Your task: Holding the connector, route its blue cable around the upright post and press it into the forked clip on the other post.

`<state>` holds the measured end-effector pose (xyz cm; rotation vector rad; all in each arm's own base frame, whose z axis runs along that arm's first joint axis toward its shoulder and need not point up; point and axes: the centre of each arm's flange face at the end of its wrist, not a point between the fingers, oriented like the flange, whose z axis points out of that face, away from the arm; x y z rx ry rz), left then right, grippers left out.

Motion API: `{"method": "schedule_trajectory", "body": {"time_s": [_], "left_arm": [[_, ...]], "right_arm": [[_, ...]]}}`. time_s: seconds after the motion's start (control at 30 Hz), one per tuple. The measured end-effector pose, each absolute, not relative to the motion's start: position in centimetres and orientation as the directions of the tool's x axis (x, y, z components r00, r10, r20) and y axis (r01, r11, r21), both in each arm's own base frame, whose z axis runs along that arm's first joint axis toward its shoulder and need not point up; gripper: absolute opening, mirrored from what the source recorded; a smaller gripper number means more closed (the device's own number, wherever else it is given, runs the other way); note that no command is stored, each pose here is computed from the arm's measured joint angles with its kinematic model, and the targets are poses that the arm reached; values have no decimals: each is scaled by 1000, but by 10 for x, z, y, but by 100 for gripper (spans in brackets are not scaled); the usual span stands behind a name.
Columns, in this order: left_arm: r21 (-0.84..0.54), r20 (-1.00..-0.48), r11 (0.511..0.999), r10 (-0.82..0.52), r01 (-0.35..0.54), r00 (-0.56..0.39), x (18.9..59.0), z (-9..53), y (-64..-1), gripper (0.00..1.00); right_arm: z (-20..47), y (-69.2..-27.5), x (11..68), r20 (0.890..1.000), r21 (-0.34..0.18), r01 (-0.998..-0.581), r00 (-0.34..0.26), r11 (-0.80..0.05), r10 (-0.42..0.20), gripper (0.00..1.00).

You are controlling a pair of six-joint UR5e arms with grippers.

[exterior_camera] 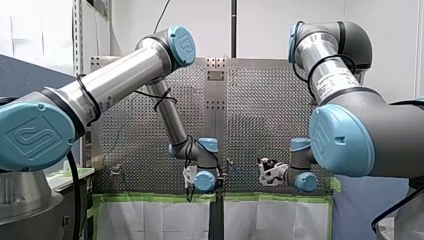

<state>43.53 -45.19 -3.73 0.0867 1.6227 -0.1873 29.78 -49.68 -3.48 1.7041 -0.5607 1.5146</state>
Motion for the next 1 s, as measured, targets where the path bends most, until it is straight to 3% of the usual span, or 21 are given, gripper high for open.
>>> {"method": "schedule_trajectory", "body": {"time_s": [0.23,0.6,1.0], "left_arm": [[-84,-996,979,-75,188,-53,442,-33,-457,0],[-99,-995,973,-92,209,-47,459,-29,-456,0],[-101,-994,972,-89,210,-68,463,-38,-449,2]], "right_arm": [[-35,-501,291,968,250,-771,196,-585,156,0],[-33,-510,278,979,204,-813,157,-545,133,0],[-33,-510,279,980,199,-818,152,-539,131,0]]}}
